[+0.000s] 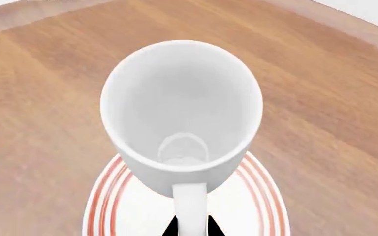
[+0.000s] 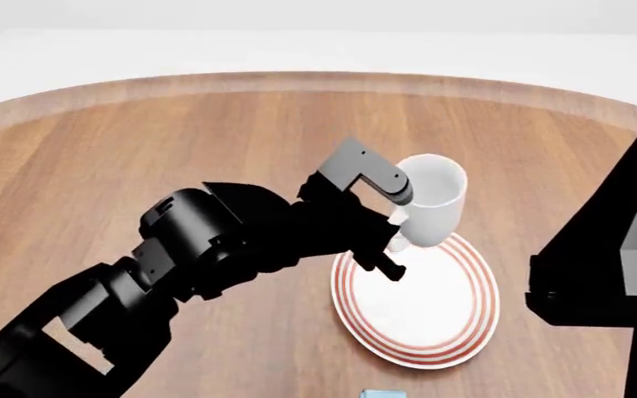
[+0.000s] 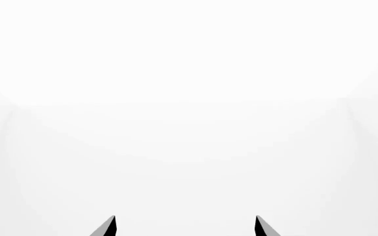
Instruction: Pick up the white mug and put it on the plate, and put the chocolate pudding to the right of the plate.
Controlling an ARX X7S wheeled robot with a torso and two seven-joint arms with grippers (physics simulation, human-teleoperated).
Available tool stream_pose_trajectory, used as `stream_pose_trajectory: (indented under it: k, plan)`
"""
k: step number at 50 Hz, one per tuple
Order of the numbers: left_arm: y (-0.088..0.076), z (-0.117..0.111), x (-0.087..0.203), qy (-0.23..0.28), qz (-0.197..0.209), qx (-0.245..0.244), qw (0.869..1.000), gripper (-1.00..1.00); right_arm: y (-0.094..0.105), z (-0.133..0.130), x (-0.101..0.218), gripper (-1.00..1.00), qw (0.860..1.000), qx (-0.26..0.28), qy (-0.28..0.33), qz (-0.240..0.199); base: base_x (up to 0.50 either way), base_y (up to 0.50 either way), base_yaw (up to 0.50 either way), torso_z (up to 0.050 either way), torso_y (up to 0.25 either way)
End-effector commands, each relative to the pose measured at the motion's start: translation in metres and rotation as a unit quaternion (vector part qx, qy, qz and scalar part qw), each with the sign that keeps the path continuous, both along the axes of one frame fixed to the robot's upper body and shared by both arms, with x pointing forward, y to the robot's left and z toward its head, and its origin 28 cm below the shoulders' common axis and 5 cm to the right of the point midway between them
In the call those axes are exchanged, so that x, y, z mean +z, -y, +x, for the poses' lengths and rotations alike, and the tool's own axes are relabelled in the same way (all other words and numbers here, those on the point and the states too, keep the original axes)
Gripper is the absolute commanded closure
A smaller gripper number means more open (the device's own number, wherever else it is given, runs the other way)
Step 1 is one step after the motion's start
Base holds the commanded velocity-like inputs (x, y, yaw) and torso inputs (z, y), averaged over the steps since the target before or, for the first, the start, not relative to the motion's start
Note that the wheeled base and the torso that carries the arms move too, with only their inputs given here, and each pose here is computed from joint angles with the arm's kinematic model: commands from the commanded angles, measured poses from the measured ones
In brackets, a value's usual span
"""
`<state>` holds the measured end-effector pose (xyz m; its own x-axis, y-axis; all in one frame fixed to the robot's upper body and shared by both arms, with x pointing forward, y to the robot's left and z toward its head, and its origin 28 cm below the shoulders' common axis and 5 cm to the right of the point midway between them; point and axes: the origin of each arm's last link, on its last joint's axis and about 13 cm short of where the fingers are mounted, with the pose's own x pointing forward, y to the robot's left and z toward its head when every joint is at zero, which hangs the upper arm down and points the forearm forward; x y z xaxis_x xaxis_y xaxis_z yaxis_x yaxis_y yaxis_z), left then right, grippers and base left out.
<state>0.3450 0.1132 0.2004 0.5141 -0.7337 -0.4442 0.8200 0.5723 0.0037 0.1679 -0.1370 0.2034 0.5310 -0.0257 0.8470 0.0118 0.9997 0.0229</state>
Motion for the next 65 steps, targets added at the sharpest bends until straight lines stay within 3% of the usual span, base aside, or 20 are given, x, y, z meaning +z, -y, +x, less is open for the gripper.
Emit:
stream_pose_trajectory:
  k: [1, 31, 43, 65]
  plan:
    - [0.014, 0.011, -0.006, -0.040, -0.032, 0.002, 0.999, 1.00, 0.003, 0.000, 0.001, -1.00, 1.000, -0.010, 0.007, -0.004, 0.00, 0.00, 0.00, 0.000, 0.000]
    - [0.022, 0.025, -0.047, -0.110, -0.005, 0.028, 0.994, 1.00, 0.004, 0.000, 0.002, -1.00, 1.000, -0.008, 0.005, 0.004, 0.00, 0.00, 0.00, 0.000, 0.000]
    - [0.020, 0.024, -0.052, -0.099, 0.033, 0.028, 0.994, 1.00, 0.004, 0.000, 0.002, -1.00, 1.000, -0.008, 0.005, 0.005, 0.00, 0.00, 0.00, 0.000, 0.000]
    - [0.018, 0.020, -0.065, -0.095, 0.056, 0.040, 0.993, 1.00, 0.004, 0.000, 0.001, -1.00, 1.000, -0.007, 0.002, 0.006, 0.00, 0.00, 0.00, 0.000, 0.000]
